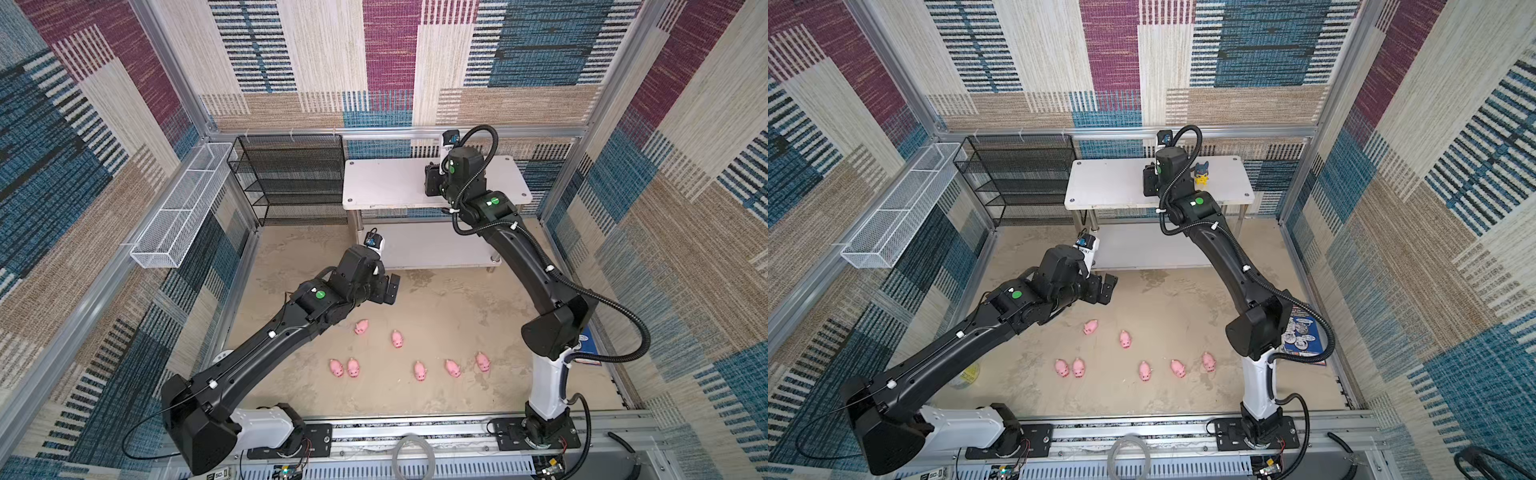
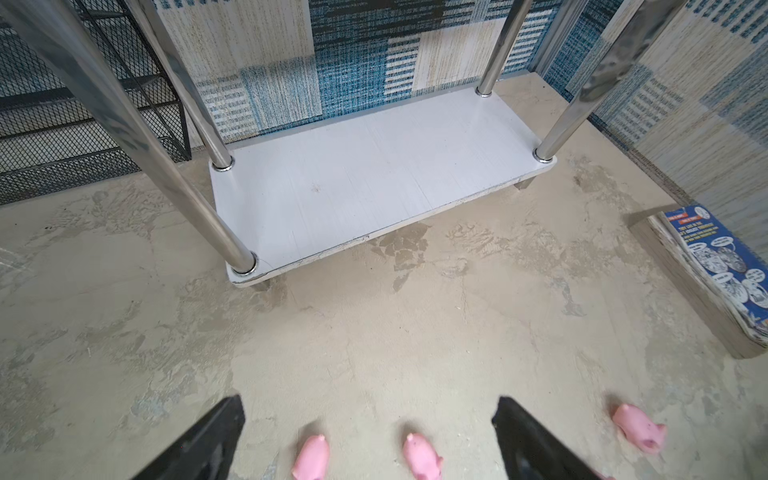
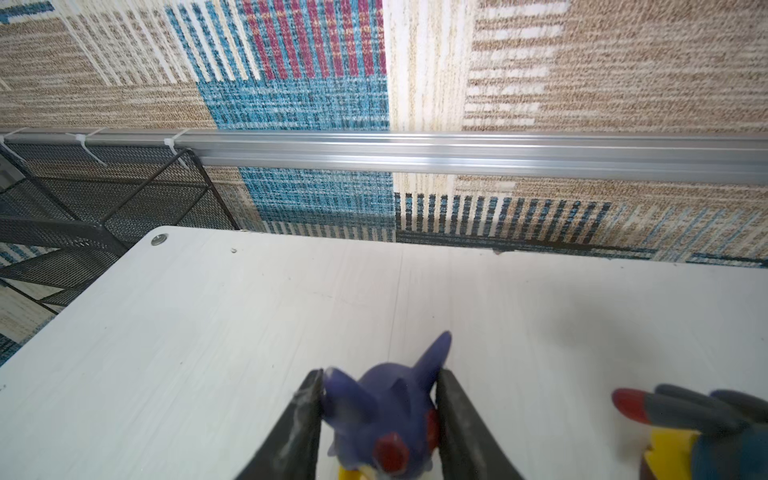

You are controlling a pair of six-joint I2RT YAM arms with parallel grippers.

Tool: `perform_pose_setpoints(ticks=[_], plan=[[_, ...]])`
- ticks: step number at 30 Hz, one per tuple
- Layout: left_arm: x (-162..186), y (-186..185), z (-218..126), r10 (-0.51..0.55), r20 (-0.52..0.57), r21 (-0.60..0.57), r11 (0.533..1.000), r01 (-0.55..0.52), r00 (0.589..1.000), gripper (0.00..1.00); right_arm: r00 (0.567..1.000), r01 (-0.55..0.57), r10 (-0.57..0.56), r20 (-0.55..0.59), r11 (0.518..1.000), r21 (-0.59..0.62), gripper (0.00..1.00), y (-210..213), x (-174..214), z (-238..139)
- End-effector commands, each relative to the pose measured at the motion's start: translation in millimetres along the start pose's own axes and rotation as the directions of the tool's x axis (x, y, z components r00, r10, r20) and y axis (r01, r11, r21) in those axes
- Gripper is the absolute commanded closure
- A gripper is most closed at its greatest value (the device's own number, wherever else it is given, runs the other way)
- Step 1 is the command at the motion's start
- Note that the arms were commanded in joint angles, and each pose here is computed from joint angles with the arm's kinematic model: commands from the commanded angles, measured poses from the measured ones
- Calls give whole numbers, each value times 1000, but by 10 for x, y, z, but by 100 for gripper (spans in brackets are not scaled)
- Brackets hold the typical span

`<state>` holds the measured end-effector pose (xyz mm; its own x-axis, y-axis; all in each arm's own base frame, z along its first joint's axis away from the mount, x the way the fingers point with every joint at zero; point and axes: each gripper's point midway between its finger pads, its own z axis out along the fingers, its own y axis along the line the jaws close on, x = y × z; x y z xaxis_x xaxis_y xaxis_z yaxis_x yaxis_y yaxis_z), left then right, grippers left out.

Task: Place and organize the plastic toys onto the shelf
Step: 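Lower the dark blue figure onto the shelf top beside the blue-grey figure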

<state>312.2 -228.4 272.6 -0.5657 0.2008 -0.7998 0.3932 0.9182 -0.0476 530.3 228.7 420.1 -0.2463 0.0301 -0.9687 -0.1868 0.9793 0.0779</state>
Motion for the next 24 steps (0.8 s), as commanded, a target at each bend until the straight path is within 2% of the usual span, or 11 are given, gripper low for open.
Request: perform_pose_setpoints(ticks=[1,24], plan=[[-76,-20,-3,8,32,7,1000,-8,999,1,999,2,-2,-36,1000,5,59,-5,105,-23],[-69,-41,-40,5,38,24,1000,-6,999,1,999,35,-35,-24,999,12,55,105,141,-82]])
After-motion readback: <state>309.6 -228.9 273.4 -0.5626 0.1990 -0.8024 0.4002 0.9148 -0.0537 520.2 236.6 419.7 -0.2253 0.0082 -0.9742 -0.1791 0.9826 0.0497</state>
